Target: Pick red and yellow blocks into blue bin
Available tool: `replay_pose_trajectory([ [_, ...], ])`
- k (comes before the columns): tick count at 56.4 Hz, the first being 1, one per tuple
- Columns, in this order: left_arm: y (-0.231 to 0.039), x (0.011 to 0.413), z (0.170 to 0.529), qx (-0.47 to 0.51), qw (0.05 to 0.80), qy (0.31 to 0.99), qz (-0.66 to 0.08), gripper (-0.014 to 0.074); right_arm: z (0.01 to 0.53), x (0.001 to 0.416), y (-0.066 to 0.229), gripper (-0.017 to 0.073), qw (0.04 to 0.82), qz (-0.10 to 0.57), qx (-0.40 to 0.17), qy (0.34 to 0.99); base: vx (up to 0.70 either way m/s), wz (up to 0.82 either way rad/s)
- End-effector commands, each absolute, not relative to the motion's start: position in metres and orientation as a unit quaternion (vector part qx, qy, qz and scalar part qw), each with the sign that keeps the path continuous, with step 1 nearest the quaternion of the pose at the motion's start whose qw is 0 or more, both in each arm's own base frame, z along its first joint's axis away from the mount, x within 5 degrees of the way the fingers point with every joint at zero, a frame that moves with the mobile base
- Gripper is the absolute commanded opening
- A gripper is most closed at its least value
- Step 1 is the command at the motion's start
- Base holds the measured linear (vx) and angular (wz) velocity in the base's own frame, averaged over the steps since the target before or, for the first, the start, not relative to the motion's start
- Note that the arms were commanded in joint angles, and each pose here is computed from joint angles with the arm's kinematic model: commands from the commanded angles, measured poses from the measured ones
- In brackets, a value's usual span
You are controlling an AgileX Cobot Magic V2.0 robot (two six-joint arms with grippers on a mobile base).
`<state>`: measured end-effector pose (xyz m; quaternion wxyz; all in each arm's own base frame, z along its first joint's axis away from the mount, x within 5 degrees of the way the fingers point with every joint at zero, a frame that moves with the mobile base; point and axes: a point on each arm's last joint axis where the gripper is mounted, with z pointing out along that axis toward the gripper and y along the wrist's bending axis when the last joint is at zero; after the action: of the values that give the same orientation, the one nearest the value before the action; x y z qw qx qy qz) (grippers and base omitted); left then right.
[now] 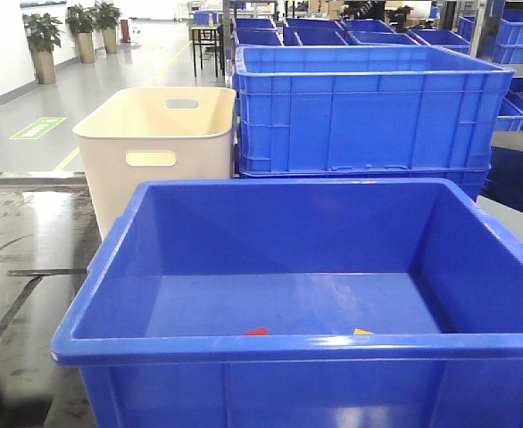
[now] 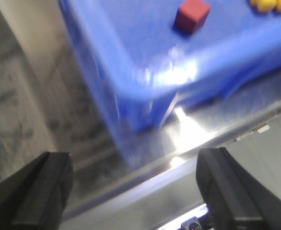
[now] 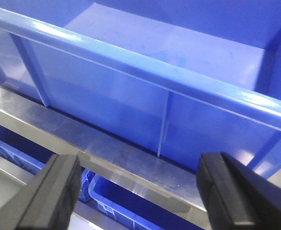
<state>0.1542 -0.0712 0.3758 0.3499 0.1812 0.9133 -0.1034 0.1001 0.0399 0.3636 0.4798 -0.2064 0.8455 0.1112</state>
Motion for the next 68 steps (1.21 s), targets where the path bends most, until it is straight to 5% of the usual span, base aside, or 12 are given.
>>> replay_pose_trajectory([
  [1,-0.067,0.143,0.37,0.162,0.393,0.897,-0.12,0.0613,0.377,0.102,0.04,0.0544,0.519,0.112,-0.195,0.825,0.0,0.0],
  [21,-0.051,0.116,0.324,0.149,0.42,0.889,-0.109,0.0573,0.377,0.102,0.04,0.0544,0.52,0.115,-0.194,0.824,0.0,0.0],
  [38,-0.052,0.117,0.323,0.149,0.424,0.887,-0.11,0.0523,0.373,0.101,0.039,0.054,0.501,0.106,-0.201,0.835,0.0,0.0],
  [43,-0.052,0.117,0.323,0.149,0.423,0.887,-0.11,0.0509,0.368,0.1,0.032,0.0514,0.474,0.087,-0.162,0.861,0.0,0.0],
  [50,-0.052,0.118,0.324,0.148,0.427,0.885,-0.111,0.0482,0.361,0.099,0.018,0.0445,0.439,0.042,-0.085,0.893,0.0,0.0],
  [56,-0.052,0.119,0.325,0.144,0.434,0.882,-0.115,0.0424,0.357,0.097,0.015,0.0354,0.418,0.028,-0.076,0.905,0.0,0.0],
  [68,-0.053,0.121,0.328,0.127,0.45,0.875,-0.127,0.0178,0.357,0.096,0.015,0.0083,0.416,0.029,-0.078,0.905,0.0,0.0],
])
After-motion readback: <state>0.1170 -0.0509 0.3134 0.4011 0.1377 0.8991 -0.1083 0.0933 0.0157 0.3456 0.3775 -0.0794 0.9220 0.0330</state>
